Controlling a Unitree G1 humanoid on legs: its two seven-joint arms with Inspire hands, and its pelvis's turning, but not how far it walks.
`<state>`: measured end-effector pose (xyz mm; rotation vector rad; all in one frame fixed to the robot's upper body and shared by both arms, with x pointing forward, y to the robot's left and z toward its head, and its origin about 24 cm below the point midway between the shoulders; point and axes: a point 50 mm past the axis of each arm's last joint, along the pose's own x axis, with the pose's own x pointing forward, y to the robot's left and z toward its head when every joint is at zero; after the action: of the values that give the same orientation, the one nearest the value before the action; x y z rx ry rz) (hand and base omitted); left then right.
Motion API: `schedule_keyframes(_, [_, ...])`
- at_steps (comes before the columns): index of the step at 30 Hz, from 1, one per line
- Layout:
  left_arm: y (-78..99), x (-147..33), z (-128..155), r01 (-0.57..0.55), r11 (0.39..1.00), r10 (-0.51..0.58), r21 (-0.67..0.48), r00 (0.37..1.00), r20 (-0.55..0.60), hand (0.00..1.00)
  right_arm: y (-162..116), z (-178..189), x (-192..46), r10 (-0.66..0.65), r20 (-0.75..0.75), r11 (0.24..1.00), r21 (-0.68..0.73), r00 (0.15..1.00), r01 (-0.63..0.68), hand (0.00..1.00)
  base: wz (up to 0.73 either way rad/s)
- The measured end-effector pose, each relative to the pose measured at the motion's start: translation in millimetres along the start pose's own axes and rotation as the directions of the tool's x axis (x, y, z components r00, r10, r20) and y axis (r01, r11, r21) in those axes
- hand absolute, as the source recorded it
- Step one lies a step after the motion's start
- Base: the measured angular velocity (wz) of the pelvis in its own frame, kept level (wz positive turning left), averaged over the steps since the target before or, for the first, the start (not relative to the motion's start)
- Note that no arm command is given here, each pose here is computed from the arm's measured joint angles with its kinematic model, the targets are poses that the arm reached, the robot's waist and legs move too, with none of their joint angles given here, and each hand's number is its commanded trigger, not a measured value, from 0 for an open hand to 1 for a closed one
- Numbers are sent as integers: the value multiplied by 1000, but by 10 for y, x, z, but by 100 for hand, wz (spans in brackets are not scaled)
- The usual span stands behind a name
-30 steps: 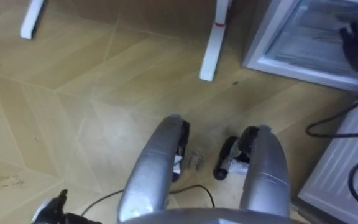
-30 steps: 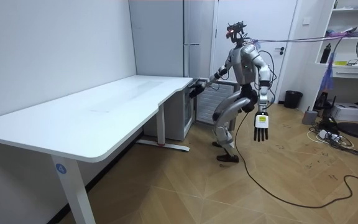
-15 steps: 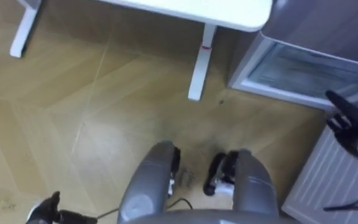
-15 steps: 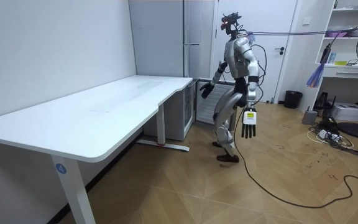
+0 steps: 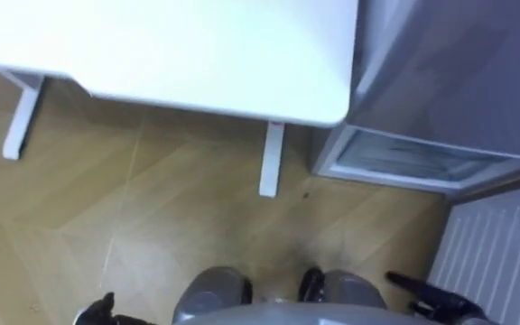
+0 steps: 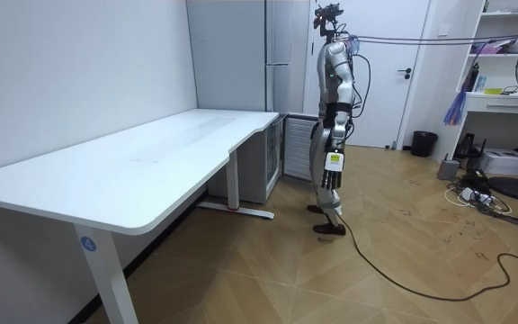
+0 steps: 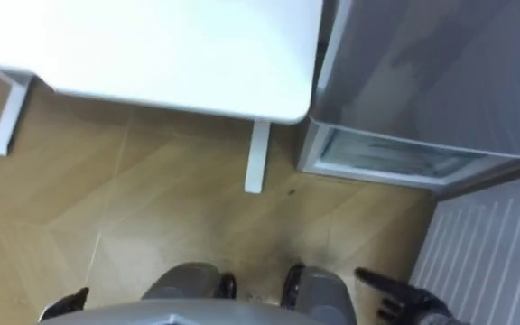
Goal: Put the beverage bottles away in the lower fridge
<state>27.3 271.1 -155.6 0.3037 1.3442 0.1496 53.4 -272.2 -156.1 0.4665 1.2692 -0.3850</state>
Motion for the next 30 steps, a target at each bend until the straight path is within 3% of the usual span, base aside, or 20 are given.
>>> schedule_keyframes(2, [-61,-1,-63,5,998,-3,59,1000,-26,0,57,-83,22,17,-36,993,-114,999,-21,0,9])
schedule_keyframes(7, [-198,-2,-98,20,995,-13,101,998,-64,0,187,-160,61,52,-66,975,-211,996,-65,0,-1])
schedule_keyframes(19, [-262,-12,-179,7,989,15,147,989,-148,0,206,-398,61,69,-93,993,-92,993,-77,0,0])
schedule_keyframes(30, [-210,-20,-235,-4,991,32,131,977,-209,0,187,-449,48,84,-135,989,-112,987,-99,0,-5])
